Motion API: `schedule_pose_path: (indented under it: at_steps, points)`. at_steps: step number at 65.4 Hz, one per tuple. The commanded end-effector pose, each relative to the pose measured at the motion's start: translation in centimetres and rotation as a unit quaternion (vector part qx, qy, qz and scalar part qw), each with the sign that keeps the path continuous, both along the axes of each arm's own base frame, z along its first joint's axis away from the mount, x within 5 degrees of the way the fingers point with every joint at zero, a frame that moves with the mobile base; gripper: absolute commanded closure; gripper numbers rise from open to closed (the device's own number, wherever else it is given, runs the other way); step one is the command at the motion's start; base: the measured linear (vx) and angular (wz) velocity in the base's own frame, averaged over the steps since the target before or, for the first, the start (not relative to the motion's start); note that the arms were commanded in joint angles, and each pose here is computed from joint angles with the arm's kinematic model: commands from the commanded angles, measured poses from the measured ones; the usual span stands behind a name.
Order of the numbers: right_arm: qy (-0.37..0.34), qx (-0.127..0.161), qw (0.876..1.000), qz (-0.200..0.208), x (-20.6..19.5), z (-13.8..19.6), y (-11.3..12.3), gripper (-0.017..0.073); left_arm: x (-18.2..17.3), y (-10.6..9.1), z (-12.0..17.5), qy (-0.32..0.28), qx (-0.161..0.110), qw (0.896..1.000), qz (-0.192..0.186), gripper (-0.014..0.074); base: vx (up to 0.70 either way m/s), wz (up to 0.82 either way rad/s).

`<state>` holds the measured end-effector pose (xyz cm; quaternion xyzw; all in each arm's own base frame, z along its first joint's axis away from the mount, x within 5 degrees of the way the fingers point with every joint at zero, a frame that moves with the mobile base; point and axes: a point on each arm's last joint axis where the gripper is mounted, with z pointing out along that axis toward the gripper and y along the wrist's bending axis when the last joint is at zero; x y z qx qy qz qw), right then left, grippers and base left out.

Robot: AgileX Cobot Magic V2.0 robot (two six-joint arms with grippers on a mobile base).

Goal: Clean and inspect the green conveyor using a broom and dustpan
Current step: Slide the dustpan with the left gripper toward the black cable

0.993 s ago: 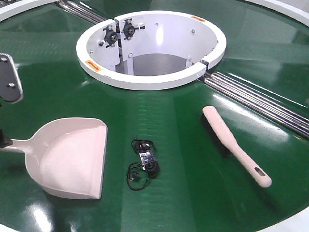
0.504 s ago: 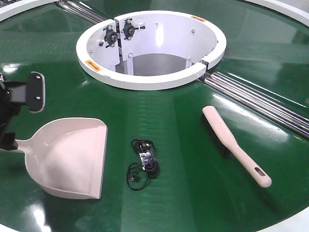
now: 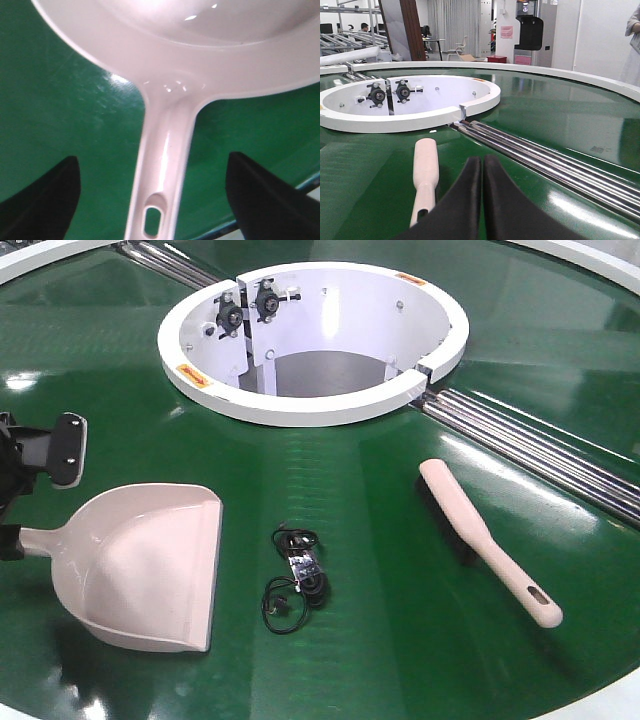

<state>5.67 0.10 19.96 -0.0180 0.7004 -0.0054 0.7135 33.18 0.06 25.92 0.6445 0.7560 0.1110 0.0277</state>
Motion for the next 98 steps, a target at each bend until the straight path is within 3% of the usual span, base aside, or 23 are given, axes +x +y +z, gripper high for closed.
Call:
schedule_pose_path:
  at_steps: [1, 23, 46, 59, 79, 98]
  points:
    - [-0.043, -0.004, 0.999, -0.002, -0.1, 0.7, 0.0, 0.0568, 0.3, -0.1, 1.5, -0.038, -0.009, 0.999, -0.021, 0.0038, 0.0, 0.0]
    - [-0.043, -0.004, 0.999, -0.002, -0.1, 0.7, 0.0, 0.0568, 1.5, -0.2, -0.9, -0.01, -0.001, 0.998, -0.057, 0.0057, 0.0, 0.0]
    - [-0.043, -0.004, 0.999, -0.002, -0.1, 0.7, 0.0, 0.0568, 2.1, -0.1, -2.6, 0.015, 0.004, 0.998, -0.059, 0.0153, 0.0, 0.0]
    - [-0.043, -0.004, 0.999, -0.002, -0.1, 0.7, 0.0, 0.0568, 2.1, 0.0, -2.6, 0.017, 0.012, 0.998, -0.062, 0.026, 0.0, 0.0]
    - [-0.043, -0.004, 0.999, -0.002, -0.1, 0.7, 0.0, 0.0568, 1.8, 0.1, -2.2, 0.025, 0.016, 0.998, -0.062, 0.0604, 0.0, 0.0]
    - [-0.043, -0.004, 0.999, -0.002, -0.1, 0.7, 0.0, 0.0568, 1.1, 0.0, 0.4, -0.003, 0.016, 0.998, -0.058, 0.0601, 0.0, 0.0]
